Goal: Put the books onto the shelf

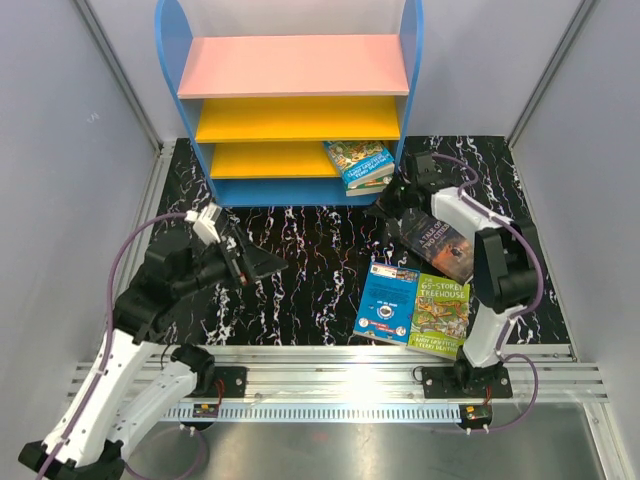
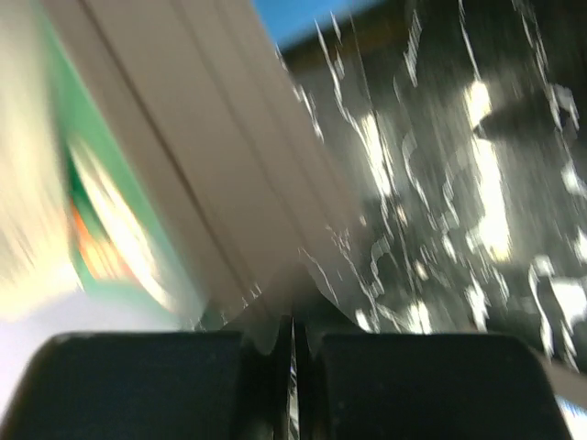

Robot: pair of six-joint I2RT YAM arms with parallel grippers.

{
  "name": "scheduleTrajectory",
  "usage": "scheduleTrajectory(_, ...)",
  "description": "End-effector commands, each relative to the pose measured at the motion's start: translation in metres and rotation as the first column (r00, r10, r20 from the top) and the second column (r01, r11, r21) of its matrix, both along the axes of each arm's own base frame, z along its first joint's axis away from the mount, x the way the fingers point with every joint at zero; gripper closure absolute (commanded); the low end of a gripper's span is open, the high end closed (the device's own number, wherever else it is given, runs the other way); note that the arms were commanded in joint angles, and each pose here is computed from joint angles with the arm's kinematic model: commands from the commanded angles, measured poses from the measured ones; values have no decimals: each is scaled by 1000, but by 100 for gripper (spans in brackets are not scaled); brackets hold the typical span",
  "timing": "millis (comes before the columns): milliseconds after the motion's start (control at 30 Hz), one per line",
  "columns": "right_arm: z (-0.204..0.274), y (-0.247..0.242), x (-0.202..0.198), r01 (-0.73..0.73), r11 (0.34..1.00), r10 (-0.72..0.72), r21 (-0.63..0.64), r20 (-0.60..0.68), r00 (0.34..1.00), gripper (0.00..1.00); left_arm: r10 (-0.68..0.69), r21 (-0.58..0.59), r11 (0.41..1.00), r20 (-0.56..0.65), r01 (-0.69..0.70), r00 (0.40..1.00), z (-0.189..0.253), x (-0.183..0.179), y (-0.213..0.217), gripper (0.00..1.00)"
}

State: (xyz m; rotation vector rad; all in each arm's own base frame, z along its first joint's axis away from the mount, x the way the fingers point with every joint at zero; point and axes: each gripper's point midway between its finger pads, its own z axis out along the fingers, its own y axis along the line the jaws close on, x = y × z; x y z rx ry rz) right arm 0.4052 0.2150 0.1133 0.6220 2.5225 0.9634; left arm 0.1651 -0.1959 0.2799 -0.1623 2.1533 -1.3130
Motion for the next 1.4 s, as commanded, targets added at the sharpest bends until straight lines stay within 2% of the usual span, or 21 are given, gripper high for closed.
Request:
scheduleTrajectory(0, 27, 15, 51, 42, 998, -46, 38, 122, 991, 100, 48, 74, 996, -59, -43, 997, -24, -10, 14, 1)
scheduleTrajectory(167, 15, 23, 86, 93, 994, -99, 57, 105, 990, 100, 50, 109, 993, -50, -44, 998, -28, -21, 22, 1)
scheduleTrajectory(300, 24, 31, 114, 133, 986, -146, 104, 128, 981, 100, 43, 127, 991, -57, -36, 997, -32, -25, 25, 1)
scheduleTrajectory(467, 31, 32, 120, 158, 979, -174, 126, 125, 977, 100, 34, 140, 990, -59, -26, 998, -36, -25, 25, 1)
scheduleTrajectory(533, 28, 30, 110, 159, 979, -173, 126, 115, 978, 100, 31, 141, 990, -62, -22, 998, -37, -23, 24, 1)
scheduleTrajectory(700, 48, 11, 55, 142, 985, -156, 100, 142, 978, 100, 88, 167, 983, -57, -78, 994, -46, -10, 28, 1)
scheduleTrajectory(833, 66, -19, -2, 137, 990, -133, -14, 155, 979, 98, 110, 206, 974, -48, -98, 993, -52, 2, 29, 1)
scheduleTrajectory(867, 82, -31, -18, 160, 986, -151, -35, 188, 970, 93, 101, 234, 969, -62, -84, 993, -59, 7, 28, 1)
scheduleTrajectory(900, 83, -37, -30, 169, 984, -156, -58, 183, 971, 67, 98, 247, 966, -72, -77, 993, -64, 10, 27, 1)
scheduleTrajectory(933, 91, -48, -54, 177, 981, -161, -85, 167, 973, 53, 70, 263, 964, -90, -44, 993, -74, 13, 21, 1)
scheduleTrajectory(1000, 77, -65, -82, 204, 967, -190, -153, 105, 976, 22, 44, 277, 961, -110, -12, 993, -85, 16, 13, 1)
scheduleTrajectory(1067, 54, -80, -126, 210, 954, -217, -212, -7, 976, 16, -4, 298, 954, -134, 44, 991, -102, 20, -5, 1)
scheduleTrajectory(1100, 46, -82, -139, 203, 955, -217, -216, -43, 975, 15, -58, 314, 944, -148, 103, 987, -111, 13, -19, 1)
scheduleTrajectory(1167, 21, -89, -175, 201, 951, -238, -234, -140, 961, 14, -84, 328, 936, -137, 125, 987, -124, 19, -38, 1)
scheduleTrajectory(1200, 15, -90, -184, 199, 953, -238, -230, -160, 958, 14, -113, 351, 920, -196, 177, 974, -147, 15, -52, 1)
scheduleTrajectory(1300, -2, -91, -205, 195, 956, -239, -218, -197, 951, 15, -156, 257, 943, -220, 212, 963, -159, 21, -89, 1)
scheduleTrajectory(1333, -6, -93, -209, 192, 955, -239, -224, -208, 948, 15, -173, 245, 939, -274, 243, 946, -173, 17, -102, 1)
scheduleTrajectory(1367, -12, -93, -213, 183, 956, -234, -227, -223, 946, 16, -188, 217, 945, -254, 245, 949, -170, 22, -115, 1)
